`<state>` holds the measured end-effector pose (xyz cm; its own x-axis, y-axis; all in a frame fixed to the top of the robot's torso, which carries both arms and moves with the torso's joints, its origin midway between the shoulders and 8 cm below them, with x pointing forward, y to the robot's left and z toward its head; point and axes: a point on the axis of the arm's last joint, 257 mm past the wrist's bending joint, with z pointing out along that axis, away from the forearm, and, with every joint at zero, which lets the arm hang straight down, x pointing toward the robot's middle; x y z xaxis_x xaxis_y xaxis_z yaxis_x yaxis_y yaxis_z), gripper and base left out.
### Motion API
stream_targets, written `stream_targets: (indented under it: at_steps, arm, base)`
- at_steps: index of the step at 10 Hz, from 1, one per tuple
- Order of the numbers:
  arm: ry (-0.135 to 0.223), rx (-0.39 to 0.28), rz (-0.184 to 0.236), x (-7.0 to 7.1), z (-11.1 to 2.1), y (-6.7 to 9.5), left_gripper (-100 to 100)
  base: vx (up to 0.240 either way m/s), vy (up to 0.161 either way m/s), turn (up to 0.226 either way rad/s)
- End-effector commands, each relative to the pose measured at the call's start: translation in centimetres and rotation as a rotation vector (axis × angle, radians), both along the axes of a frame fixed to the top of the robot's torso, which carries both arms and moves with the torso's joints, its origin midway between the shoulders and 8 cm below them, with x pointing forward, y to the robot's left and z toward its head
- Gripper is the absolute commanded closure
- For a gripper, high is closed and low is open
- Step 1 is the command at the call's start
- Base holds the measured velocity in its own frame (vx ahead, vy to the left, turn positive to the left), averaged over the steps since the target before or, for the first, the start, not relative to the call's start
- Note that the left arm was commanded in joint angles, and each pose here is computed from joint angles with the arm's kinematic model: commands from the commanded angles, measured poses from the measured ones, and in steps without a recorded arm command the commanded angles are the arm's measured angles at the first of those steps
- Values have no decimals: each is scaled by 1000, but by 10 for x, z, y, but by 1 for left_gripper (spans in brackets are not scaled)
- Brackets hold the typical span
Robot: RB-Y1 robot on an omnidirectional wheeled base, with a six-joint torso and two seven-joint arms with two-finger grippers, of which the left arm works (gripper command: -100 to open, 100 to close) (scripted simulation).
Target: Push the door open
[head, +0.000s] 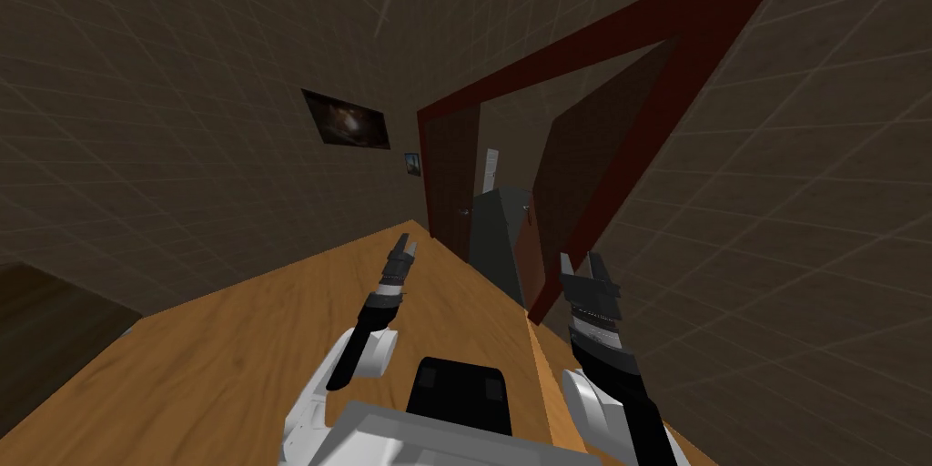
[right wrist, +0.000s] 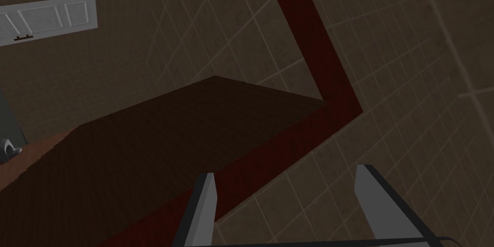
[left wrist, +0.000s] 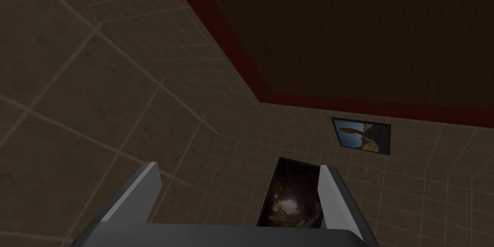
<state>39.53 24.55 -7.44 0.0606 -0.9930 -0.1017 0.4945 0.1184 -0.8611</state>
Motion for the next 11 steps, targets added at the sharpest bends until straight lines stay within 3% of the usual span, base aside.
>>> stream_targets:
  at_steps: [1,8,11]
  arm:
    - [13,-1,-18,5,-9,-4,-100]
    - [63,-6,-80,22,-44,-24,-100]
    - [95,-9,-118,31,-66,-37,-100]
  base:
    - [142,29,-17]
    - [98,31,-11]
    - [134,50,-19]
